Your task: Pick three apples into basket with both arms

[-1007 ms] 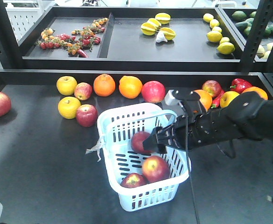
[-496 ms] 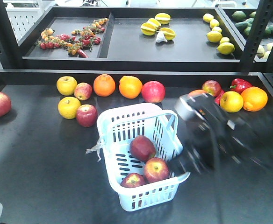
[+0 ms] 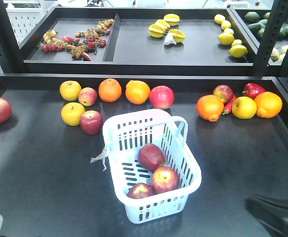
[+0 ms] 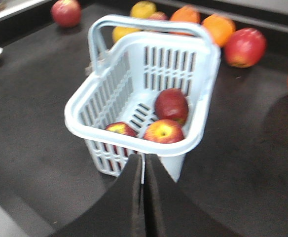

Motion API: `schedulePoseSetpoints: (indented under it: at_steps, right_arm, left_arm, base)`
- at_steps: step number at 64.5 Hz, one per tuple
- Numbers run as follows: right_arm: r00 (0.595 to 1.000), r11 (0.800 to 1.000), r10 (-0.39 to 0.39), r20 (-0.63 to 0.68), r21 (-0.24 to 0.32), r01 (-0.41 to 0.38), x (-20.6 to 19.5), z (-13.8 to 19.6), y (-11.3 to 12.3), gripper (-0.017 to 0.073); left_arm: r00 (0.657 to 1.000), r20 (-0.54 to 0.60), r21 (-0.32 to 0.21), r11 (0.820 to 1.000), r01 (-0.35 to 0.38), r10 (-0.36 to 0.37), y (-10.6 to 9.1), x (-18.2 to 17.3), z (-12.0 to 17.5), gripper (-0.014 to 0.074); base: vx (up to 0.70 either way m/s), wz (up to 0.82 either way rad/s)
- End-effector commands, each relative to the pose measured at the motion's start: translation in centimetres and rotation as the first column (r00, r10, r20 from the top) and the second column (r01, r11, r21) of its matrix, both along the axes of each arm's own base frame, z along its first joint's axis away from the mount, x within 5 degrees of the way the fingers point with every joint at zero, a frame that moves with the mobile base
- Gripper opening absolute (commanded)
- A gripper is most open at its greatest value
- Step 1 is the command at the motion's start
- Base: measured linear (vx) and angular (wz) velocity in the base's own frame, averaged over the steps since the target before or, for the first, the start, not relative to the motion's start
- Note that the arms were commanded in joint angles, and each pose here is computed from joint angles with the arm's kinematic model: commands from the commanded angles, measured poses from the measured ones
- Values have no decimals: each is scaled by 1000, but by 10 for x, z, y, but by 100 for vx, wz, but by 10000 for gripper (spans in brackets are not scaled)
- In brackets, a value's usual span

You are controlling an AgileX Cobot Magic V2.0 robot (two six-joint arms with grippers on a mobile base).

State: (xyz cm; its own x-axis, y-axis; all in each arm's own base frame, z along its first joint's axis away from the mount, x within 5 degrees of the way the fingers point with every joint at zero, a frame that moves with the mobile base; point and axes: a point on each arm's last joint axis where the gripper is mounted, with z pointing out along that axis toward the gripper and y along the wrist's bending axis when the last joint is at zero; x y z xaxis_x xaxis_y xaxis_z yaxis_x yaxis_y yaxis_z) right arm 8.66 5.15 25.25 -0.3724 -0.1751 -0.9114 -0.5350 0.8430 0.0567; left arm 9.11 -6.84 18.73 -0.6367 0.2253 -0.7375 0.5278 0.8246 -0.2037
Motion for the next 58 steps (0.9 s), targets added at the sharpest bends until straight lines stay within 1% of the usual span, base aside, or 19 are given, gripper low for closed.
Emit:
schedulePoseSetpoints:
  at_steps: [1, 6, 11, 58]
  right_arm:
    - [994, 996, -82, 73, 24, 80, -2, 1, -8, -4]
    - [994, 996, -85, 75, 19, 84, -4, -4, -9, -4]
    - [994, 996, -86, 72, 28, 84, -4, -3, -8, -4]
    - [994, 996, -84, 68, 27, 82, -4, -4, -8, -4]
  left_arm:
    - [998, 53, -42, 998, -38, 41, -1, 7, 11, -6]
    - [998, 53, -42, 998, -38, 41, -1, 7, 11, -6]
    - [998, 53, -42, 998, -38, 41, -1, 7, 11, -6]
    - [998, 51, -41, 998, -37, 39, -1, 6, 11, -6]
  base:
    - [0, 0]
    - [0, 0]
    - [0, 0]
    - [0, 0]
